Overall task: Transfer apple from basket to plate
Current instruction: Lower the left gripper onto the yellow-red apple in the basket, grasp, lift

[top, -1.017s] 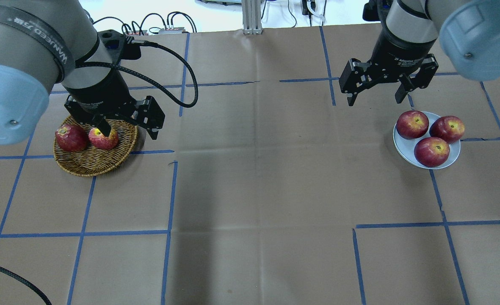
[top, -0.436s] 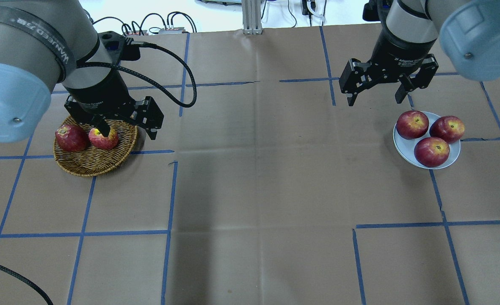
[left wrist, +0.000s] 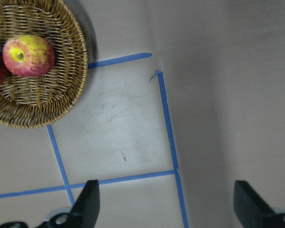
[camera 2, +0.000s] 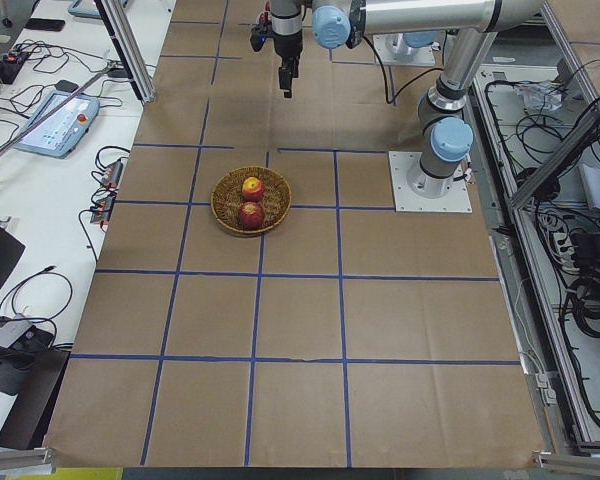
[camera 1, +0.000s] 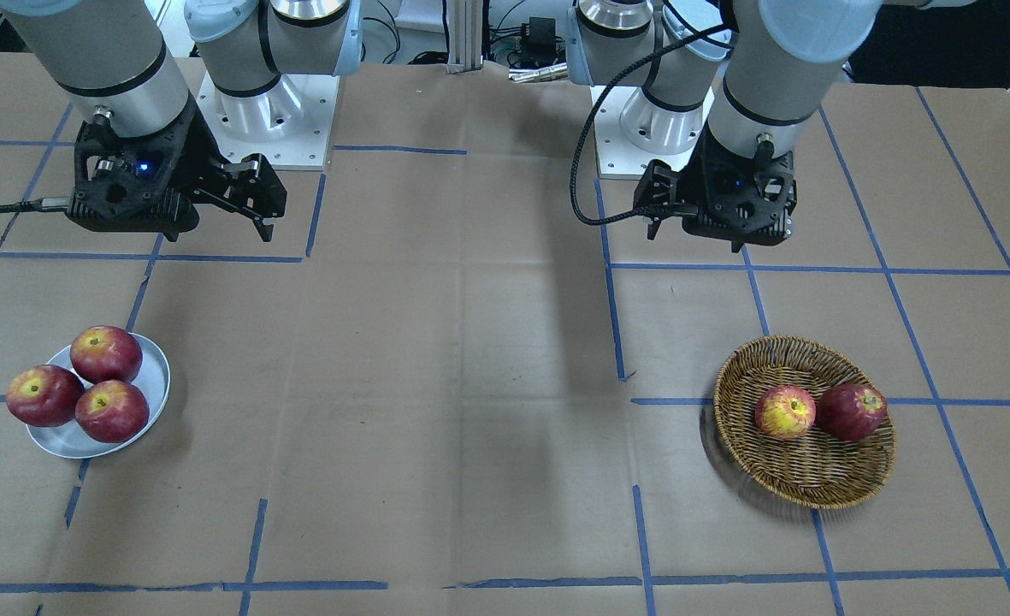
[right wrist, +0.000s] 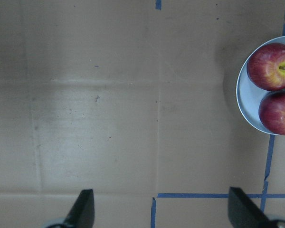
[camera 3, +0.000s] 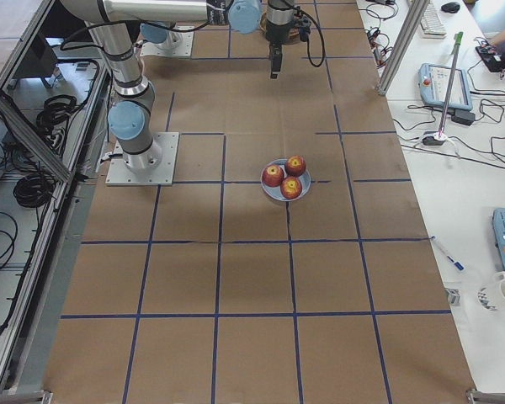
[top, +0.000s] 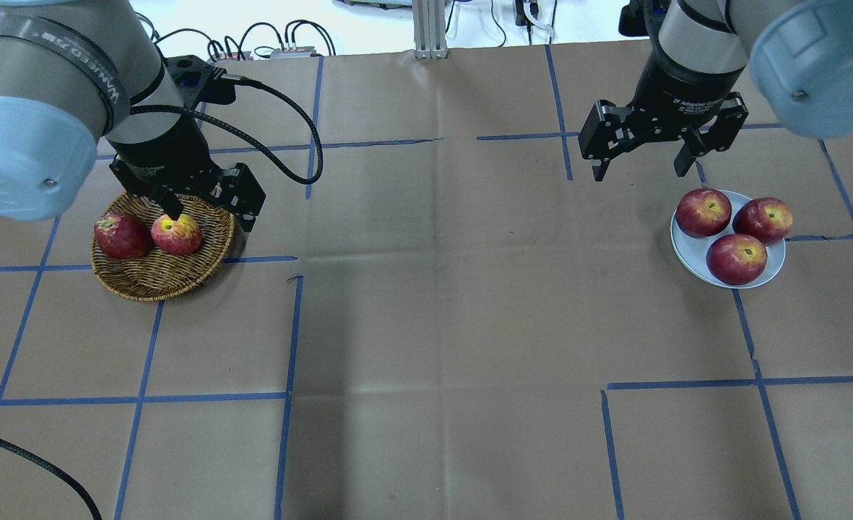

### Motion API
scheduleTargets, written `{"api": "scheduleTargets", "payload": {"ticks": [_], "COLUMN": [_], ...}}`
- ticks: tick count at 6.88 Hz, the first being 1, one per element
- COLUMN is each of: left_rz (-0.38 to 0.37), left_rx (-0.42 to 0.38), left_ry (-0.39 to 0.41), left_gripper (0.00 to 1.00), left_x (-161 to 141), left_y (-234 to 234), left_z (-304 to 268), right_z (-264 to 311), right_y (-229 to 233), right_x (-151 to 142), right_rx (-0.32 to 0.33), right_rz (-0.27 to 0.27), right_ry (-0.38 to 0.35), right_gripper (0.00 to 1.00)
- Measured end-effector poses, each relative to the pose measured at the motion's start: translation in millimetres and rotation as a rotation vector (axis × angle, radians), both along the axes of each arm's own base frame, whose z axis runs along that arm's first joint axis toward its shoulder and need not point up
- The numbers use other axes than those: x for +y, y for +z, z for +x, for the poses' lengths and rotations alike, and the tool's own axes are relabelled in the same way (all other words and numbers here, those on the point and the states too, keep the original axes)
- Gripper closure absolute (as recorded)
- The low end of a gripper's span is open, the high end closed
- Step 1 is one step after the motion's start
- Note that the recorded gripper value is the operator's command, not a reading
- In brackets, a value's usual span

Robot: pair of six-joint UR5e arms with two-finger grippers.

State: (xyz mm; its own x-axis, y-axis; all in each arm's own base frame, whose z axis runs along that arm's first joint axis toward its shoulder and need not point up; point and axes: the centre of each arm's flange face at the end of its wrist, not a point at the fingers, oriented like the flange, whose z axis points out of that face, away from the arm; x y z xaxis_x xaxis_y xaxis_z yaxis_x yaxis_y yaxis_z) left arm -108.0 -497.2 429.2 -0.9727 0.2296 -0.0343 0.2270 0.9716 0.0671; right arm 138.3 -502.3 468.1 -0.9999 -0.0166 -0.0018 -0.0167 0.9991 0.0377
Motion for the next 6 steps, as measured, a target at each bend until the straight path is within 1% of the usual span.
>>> {"api": "scheduleTargets", "payload": {"ticks": [2,3,4,6], "left_rz": [-0.036,-0.046,-0.042,-0.024], "left_rx": [0.003,0.002,0.005,0.016], "left_ry": [-0.114,-0.151,-0.168,-0.183], "left_gripper": [0.01,0.01,0.01,0.01], "left_x": [-49.3,-72.3,-88.6,-105.8], "left_y": [-39.5,-66.5,-94.3,-139.3], "left_z": [58.4,93.0,124.7,166.3], "right_z": [0.0,0.0,0.0,0.0], "right_y": [0.0,0.0,0.0,0.1], "right_x": [0.0,0.0,-0.1,0.0], "right_rx": [0.0,0.0,0.0,0.0], "right_rz": [0.0,0.0,-0.001,0.0], "right_ry": [0.0,0.0,0.0,0.0], "right_gripper": [0.0,0.0,0.0,0.0]}}
